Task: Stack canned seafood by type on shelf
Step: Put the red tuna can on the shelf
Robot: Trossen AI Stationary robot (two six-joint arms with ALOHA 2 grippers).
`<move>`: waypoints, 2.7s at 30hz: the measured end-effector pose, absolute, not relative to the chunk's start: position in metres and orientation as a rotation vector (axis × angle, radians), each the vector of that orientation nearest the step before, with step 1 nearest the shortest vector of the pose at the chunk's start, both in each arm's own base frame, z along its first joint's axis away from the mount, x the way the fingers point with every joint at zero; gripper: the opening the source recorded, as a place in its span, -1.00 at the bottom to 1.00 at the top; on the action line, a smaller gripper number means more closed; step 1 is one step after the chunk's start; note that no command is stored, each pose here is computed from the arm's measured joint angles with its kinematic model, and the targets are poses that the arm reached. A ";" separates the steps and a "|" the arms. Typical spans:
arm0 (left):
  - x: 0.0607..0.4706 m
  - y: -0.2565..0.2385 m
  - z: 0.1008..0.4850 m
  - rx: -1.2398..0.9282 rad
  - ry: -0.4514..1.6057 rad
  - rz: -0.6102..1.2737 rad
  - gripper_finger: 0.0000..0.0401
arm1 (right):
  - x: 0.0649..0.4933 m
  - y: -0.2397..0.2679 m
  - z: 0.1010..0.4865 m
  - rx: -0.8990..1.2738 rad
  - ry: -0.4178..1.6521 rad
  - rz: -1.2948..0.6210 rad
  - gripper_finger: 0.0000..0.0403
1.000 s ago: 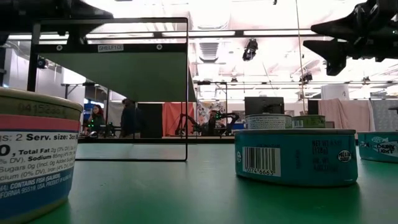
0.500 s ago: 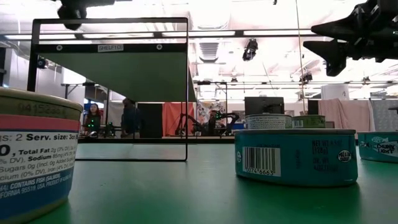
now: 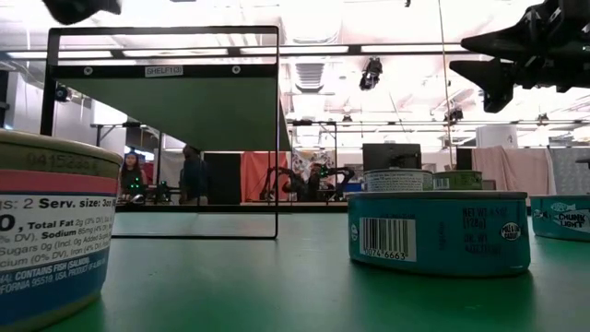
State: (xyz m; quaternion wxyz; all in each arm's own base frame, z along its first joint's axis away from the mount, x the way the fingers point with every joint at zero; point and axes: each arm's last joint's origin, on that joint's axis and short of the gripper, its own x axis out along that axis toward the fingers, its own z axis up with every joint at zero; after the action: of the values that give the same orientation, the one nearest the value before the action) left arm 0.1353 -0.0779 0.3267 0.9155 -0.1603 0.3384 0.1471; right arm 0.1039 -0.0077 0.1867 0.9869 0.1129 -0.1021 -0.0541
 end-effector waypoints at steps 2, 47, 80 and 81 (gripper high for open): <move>0.135 -0.081 0.322 -0.356 0.778 0.269 -1.00 | 0.104 -0.008 0.187 0.226 -0.207 -0.108 -0.05; 0.141 -0.152 0.249 -0.260 1.496 0.333 -1.00 | 0.127 -0.012 0.266 0.128 -0.025 -0.235 -0.75; 0.147 -0.163 0.205 -0.345 1.380 0.238 -1.00 | 0.122 -0.008 0.282 0.109 0.020 -0.205 -0.95; 0.148 -0.164 0.205 -0.358 1.374 0.226 -1.00 | 0.122 -0.008 0.282 0.109 0.020 -0.205 -0.95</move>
State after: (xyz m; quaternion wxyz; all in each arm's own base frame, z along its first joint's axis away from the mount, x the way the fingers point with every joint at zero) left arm 0.1483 -0.1640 0.2045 0.7525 -0.1641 0.6294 0.1035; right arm 0.1223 -0.0081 0.2821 0.9932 0.0543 0.0098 -0.1024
